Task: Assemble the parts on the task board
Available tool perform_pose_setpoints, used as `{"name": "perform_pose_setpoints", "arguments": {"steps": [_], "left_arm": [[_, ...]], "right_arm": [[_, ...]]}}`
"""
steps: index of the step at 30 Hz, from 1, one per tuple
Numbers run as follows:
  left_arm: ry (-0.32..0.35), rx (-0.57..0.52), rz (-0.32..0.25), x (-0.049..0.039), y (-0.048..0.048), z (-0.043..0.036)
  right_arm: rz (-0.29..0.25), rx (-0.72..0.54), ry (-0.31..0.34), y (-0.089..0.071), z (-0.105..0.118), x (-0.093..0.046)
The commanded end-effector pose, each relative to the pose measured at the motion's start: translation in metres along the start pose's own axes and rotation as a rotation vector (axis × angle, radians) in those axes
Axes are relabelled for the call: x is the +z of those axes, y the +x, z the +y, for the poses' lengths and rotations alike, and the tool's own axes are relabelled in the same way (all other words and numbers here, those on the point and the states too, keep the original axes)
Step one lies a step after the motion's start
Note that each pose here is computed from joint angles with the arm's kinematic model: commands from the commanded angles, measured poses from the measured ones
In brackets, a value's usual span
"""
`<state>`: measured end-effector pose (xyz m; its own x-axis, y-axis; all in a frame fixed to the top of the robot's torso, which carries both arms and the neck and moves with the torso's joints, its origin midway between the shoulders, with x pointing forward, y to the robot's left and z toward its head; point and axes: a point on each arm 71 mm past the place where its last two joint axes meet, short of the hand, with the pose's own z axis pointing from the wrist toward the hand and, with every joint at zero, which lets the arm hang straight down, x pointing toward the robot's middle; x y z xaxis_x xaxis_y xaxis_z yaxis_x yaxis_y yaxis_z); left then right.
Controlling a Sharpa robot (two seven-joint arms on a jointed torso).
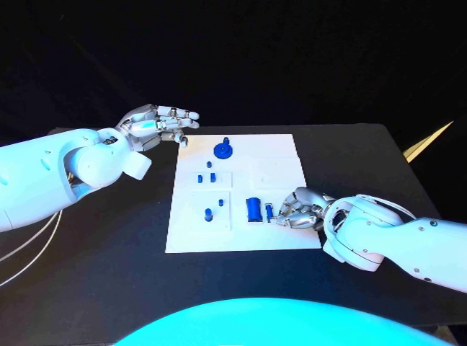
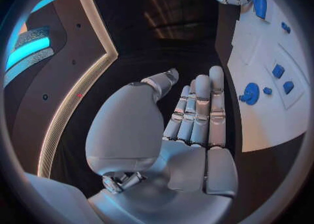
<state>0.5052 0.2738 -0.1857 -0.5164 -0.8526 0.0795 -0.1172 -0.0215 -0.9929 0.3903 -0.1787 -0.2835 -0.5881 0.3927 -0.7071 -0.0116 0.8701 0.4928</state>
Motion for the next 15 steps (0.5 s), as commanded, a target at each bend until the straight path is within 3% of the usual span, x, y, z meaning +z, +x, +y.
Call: {"name": "perform_pose_setpoints", "arguments": {"steps": [1, 15], "left_arm": [[0.001, -0.002, 0.005, 0.0003, 0.0013, -0.0001], [0.001, -0.002, 0.006, 0.0002, 0.0012, 0.0]], "right_arm": [[-0.001, -0.001, 0.002, 0.0005, 0.0001, 0.0012], [0.031, -0.026, 0.038, 0.0019, -0.0035, 0.0106]]}}
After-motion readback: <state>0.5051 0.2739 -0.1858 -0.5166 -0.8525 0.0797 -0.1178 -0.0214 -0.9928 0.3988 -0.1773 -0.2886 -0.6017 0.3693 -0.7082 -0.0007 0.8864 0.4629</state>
